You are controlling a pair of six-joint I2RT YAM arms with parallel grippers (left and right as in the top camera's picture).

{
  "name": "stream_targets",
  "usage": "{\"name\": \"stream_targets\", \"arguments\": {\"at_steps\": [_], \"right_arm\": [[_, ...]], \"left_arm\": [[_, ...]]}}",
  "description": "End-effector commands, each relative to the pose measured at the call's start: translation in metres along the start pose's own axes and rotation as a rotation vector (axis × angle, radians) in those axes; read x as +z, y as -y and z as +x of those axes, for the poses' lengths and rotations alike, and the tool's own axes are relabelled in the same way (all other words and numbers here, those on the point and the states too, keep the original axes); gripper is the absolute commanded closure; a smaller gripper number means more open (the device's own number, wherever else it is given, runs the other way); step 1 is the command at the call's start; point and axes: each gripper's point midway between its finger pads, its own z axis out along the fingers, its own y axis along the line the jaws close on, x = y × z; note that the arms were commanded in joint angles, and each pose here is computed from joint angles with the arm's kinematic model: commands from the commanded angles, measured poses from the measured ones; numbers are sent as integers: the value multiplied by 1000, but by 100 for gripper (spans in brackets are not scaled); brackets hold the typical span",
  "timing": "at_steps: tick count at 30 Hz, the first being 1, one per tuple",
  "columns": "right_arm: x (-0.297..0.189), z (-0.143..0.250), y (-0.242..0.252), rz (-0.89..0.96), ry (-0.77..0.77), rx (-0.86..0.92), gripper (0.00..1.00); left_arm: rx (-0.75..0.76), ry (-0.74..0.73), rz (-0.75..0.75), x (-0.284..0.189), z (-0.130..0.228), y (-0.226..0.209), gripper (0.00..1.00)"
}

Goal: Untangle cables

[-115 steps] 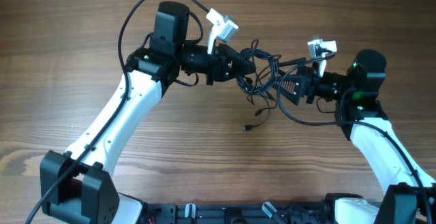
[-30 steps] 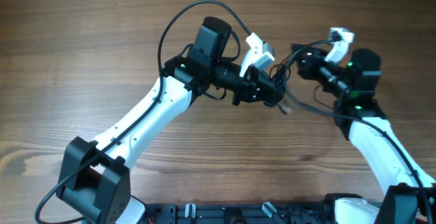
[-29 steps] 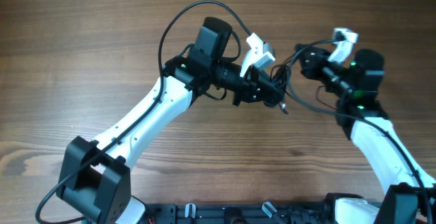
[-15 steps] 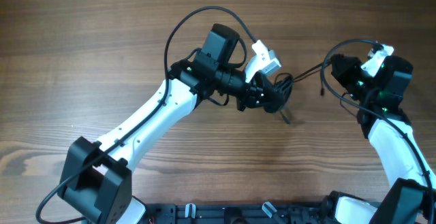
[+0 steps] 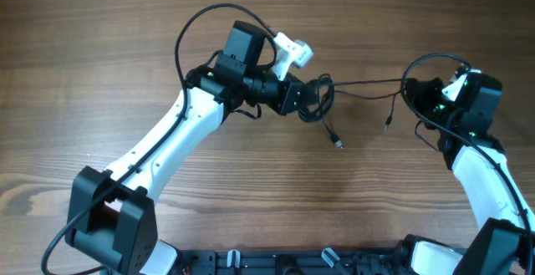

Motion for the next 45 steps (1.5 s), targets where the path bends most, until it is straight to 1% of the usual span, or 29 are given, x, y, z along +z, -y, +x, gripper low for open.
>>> {"name": "stream_targets", "arguments": {"at_steps": [1, 2, 3, 4, 5, 6, 7, 9, 11, 15, 18, 20, 22, 24, 26, 29, 31, 32, 33, 35, 38, 41, 45], "right_arm": [[-17, -59, 77, 309, 299, 166, 95], [-16, -56, 74, 294, 280, 165, 94], [-15, -53, 73, 287, 265, 167, 94], [-13, -50, 72, 276, 246, 169, 94], [-12, -47, 70, 264, 229, 171, 89], [-10, -43, 66, 240, 204, 171, 77], [-8, -39, 60, 211, 174, 172, 60], [-4, -28, 47, 139, 102, 164, 33], [-2, -13, 27, 34, 3, 90, 21], [-2, 17, -5, -132, -150, -41, 21], [-6, 42, -28, -257, -255, -139, 25], [-12, 62, -45, -354, -332, -212, 25], [-15, 76, -56, -412, -378, -267, 25], [-15, 88, -62, -429, -407, -299, 24], [-13, 100, -68, -434, -430, -324, 22], [-13, 107, -76, -460, -438, -363, 19], [-17, 112, -85, -526, -439, -451, 16], [-24, 119, -93, -611, -449, -540, 13], [-33, 126, -101, -703, -461, -617, 10], [-50, 135, -111, -848, -478, -717, 10], [-52, 136, -113, -875, -470, -746, 9], [-52, 136, -113, -886, -460, -774, 11], [-53, 141, -115, -895, -473, -782, 17]], "left_arm": [[-440, 208, -428, -52, -18, -76, 96], [-567, 247, -501, -58, -14, -89, 96], [-644, 274, -530, -62, -12, -94, 96], [-667, 284, -531, -62, -12, -95, 96], [-669, 291, -526, -61, -14, -94, 96], [-661, 298, -516, -61, -17, -92, 96], [-652, 305, -506, -59, -20, -90, 96], [-636, 309, -485, -56, -24, -86, 96], [-618, 310, -434, -51, -30, -76, 96], [-573, 298, -278, -42, -43, -51, 96], [-529, 287, -154, -38, -53, -29, 96], [-525, 293, -79, -37, -62, -16, 96], [-569, 315, -51, -39, -68, -13, 96], [-610, 337, -28, -40, -74, -10, 96], [-564, 346, -18, -41, -78, -7, 96], [-364, 301, 2, -39, -73, 3, 96], [-186, 225, 29, -35, -58, 12, 96], [-125, 188, 36, -33, -49, 13, 96], [-74, 153, 31, -31, -40, 12, 96], [16, 72, 7, -28, -17, 7, 96], [99, -9, 15, -28, 5, 7, 96], [217, -37, 149, -30, 17, 29, 96], [335, 2, 317, -36, 14, 57, 96]]}}
